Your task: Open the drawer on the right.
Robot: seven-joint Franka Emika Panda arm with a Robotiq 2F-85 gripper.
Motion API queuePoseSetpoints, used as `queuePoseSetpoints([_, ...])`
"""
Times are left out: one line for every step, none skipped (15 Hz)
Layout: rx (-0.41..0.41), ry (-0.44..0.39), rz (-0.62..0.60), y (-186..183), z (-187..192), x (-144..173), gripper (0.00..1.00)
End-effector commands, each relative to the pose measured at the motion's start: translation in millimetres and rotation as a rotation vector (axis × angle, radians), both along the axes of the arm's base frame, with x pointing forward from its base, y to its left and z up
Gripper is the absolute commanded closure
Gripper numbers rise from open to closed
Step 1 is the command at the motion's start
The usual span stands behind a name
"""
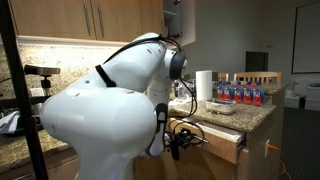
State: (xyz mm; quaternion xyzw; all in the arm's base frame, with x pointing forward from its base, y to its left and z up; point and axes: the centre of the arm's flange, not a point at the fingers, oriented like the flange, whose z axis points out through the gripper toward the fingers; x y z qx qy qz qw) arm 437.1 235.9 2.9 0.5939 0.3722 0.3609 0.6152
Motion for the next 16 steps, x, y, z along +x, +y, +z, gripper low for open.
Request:
queuePoseSetpoints([0.056,0.139,0.010,8.1,-37.9,-38.7,0.92])
queuePoseSetpoints([0.054,0.142,0.006,7.9,-38.3,-41.5,0.92])
queuePoseSetpoints([0.054,0.143,0.007,7.4,-39.3,-43.1,0.92])
queuePoseSetpoints([0.052,0.145,0.007,6.5,-40.2,-45.6,0.92])
queuePoseSetpoints([0.049,0.146,0.008,6.1,-40.9,-47.8,0.92])
queuePoseSetpoints([0.048,0.146,0.008,6.3,-41.2,-49.4,0.92])
queuePoseSetpoints([0.048,0.146,0.008,6.6,-41.2,-50.7,0.92])
queuePoseSetpoints([0.047,0.146,0.005,6.8,-39.9,-53.4,0.92])
queuePoseSetpoints([0.044,0.147,0.005,6.2,-39.2,-56.3,0.92])
queuePoseSetpoints([0.040,0.149,0.005,5.2,-38.6,-60.0,0.92])
queuePoseSetpoints([0.039,0.150,0.007,4.8,-38.5,-62.9,0.92])
queuePoseSetpoints([0.038,0.150,0.007,5.0,-37.9,-65.4,0.92])
queuePoseSetpoints([0.037,0.151,0.007,5.2,-38.1,-67.1,0.92])
queuePoseSetpoints([0.038,0.151,0.008,5.5,-37.7,-69.2,0.92])
queuePoseSetpoints([0.038,0.151,0.008,5.6,-37.6,-71.1,0.92])
queuePoseSetpoints([0.038,0.153,0.008,5.4,-37.6,-73.2,0.92])
